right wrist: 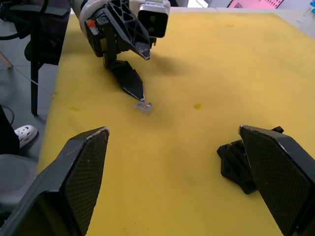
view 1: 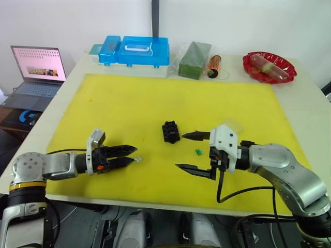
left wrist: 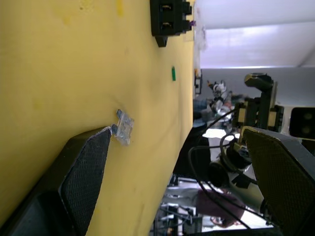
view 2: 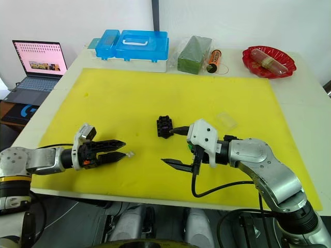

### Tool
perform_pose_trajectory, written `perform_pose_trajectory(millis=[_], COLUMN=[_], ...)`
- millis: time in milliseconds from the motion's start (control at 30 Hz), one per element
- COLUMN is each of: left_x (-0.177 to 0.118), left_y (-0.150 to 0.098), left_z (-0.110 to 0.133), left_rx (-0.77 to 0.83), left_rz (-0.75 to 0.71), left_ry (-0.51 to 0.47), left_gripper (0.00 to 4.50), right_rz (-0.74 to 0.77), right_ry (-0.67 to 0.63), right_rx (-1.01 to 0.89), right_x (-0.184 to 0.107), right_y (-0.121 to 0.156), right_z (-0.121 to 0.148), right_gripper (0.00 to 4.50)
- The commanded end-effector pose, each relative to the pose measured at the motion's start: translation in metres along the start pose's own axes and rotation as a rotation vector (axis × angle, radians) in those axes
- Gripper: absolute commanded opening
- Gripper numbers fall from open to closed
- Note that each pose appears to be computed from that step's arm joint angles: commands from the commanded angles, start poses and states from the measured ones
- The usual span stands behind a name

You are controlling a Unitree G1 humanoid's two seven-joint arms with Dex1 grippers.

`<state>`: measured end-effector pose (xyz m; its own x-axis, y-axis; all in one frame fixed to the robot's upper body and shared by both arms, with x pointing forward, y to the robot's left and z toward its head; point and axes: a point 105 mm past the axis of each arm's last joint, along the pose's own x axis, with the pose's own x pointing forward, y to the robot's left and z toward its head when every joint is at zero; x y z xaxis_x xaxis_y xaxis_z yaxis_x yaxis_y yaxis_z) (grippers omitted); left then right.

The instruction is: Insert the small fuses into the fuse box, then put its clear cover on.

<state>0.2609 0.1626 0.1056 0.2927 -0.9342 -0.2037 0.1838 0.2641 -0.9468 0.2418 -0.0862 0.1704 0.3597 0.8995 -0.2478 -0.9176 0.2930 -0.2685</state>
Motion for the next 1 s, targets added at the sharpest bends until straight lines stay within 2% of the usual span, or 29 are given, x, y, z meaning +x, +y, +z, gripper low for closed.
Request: perform_pose_trajectory(millis=[33, 200, 500, 700, 800, 1000], left_x=[0.008, 0.010, 0.027, 0.032, 0.032, 0.025], left_y=[0.014, 0.023, 0.024, 0.027, 0.039, 0.069], left_z=[-0.013, -0.013, -0.004, -0.012, -0.017, -0.014], left_rx=[-0.030, -0.028, -0.045, -0.039, -0.028, -0.001], left_rz=[0.066, 0.116, 0.065, 0.083, 0.162, 0.337], left_ry=[0.078, 0.086, 0.034, 0.074, 0.086, 0.057], left_gripper=[4.50, 4.50, 4.50, 4.50, 3.95, 1.83], right_rz=[-0.017, -0.029, -0.046, -0.058, -0.059, -0.062], right_ry=[-0.032, -0.036, -0.036, -0.029, -0.030, -0.025], right_rx=[-0.049, -0.047, -0.045, -0.049, -0.049, -0.051], right_x=[-0.003, -0.003, -0.002, -0.002, -0.001, -0.001], right_y=[-0.002, -0.004, -0.009, -0.014, -0.014, -0.017], right_z=[0.014, 0.016, 0.016, 0.016, 0.016, 0.016], right_gripper=[4.48, 4.48, 4.48, 4.48, 4.50, 4.50])
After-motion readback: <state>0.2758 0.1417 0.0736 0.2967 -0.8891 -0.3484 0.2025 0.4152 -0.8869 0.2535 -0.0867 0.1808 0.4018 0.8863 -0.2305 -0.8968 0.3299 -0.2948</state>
